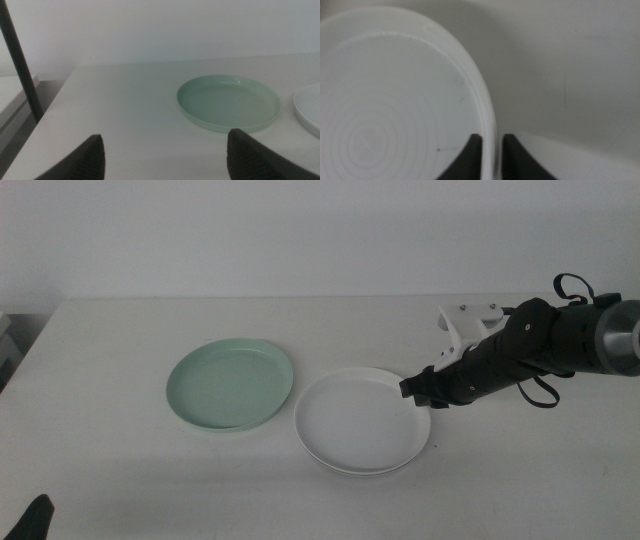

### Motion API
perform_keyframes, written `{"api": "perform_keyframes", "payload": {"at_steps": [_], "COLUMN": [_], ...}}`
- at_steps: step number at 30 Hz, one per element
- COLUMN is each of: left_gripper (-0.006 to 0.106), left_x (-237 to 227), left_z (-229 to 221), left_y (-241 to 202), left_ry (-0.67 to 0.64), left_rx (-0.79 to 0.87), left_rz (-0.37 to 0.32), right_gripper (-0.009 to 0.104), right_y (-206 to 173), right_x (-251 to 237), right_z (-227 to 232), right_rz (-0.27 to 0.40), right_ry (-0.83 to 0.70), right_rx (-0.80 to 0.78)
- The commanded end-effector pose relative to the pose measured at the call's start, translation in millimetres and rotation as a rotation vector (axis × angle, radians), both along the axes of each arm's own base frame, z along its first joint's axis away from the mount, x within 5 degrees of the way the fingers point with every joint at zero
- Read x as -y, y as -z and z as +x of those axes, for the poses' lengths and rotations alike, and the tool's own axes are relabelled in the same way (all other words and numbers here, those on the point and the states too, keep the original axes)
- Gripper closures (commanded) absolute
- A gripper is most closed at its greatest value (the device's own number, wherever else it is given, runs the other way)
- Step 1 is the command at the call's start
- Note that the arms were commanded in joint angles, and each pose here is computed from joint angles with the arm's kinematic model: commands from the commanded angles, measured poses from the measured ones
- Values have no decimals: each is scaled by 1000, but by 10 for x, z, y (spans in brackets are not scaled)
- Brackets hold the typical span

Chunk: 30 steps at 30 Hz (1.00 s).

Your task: Stack the three bowls on top of each other.

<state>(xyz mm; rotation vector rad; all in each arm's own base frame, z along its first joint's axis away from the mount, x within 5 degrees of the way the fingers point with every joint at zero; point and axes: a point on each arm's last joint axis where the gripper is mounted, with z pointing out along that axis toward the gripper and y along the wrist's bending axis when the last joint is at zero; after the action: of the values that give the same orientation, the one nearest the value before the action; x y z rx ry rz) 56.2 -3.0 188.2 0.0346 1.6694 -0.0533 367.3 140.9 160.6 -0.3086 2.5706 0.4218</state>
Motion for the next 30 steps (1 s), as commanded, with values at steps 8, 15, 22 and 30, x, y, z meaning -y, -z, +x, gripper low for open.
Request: {"api": "perform_keyframes", "payload": {"at_steps": [8,15,22,30], "left_gripper": [20,20,20,20], "left_x": [2,2,2,2], "left_z": [-7,-7,-7,-7], "left_y": [-95,-95,-95,-95], "left_ry": [2,2,2,2], "left_rx": [96,96,96,96], "left_rz": [-25,-25,-25,-25], "right_gripper": [39,34,34,35], "right_y": [-987,-1702,-1981,-2201], "right_x": [32,221,536,819], "right_z": [-97,-762,-1733,-2726], "right_rz": [63,62,98,185], "right_ry": [-25,-122,-132,-163], "right_rx": [263,408,565,743]}}
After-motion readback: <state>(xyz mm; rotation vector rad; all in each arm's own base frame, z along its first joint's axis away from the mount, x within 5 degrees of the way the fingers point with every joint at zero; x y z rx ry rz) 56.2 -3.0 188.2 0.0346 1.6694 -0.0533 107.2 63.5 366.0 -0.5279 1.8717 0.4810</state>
